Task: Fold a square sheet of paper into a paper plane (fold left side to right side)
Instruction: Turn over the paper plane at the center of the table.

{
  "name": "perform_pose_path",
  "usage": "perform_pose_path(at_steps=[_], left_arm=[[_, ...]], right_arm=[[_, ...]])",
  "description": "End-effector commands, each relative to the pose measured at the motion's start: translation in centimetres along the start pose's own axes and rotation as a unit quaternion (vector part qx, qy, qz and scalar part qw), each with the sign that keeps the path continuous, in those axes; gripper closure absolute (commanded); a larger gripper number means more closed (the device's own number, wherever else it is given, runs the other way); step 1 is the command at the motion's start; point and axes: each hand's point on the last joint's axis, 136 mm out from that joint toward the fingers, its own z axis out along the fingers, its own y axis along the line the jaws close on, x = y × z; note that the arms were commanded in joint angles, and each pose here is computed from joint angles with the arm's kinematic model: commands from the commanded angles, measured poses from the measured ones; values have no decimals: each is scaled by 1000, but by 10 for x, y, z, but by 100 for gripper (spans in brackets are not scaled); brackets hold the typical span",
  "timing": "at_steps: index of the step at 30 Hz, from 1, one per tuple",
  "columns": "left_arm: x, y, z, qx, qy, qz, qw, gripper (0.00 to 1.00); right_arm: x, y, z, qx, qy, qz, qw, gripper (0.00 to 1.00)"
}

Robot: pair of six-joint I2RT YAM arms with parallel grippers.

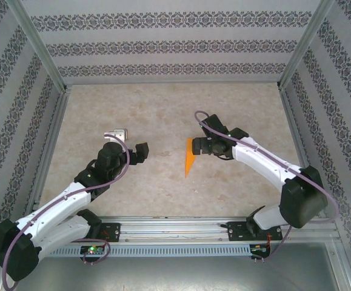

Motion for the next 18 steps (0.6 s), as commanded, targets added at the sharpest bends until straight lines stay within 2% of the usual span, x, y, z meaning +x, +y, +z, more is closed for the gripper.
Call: perform_pose_path(at_steps=[1, 4, 10, 18], left_arm=[[-3, 6, 0, -4, -10, -7, 1000, 0], [2, 8, 0, -7, -2, -2, 1000, 0], [8, 10, 1, -6, 9, 5, 1000, 0], [17, 12, 2, -4, 24, 8, 1000, 0]], right_arm=[[1, 3, 1, 55, 17, -6, 998, 2], [5, 16, 10, 87, 42, -35, 995, 2], [7, 44, 36, 118, 92, -52, 987, 12], [8, 55, 67, 139, 105, -20, 985, 19]])
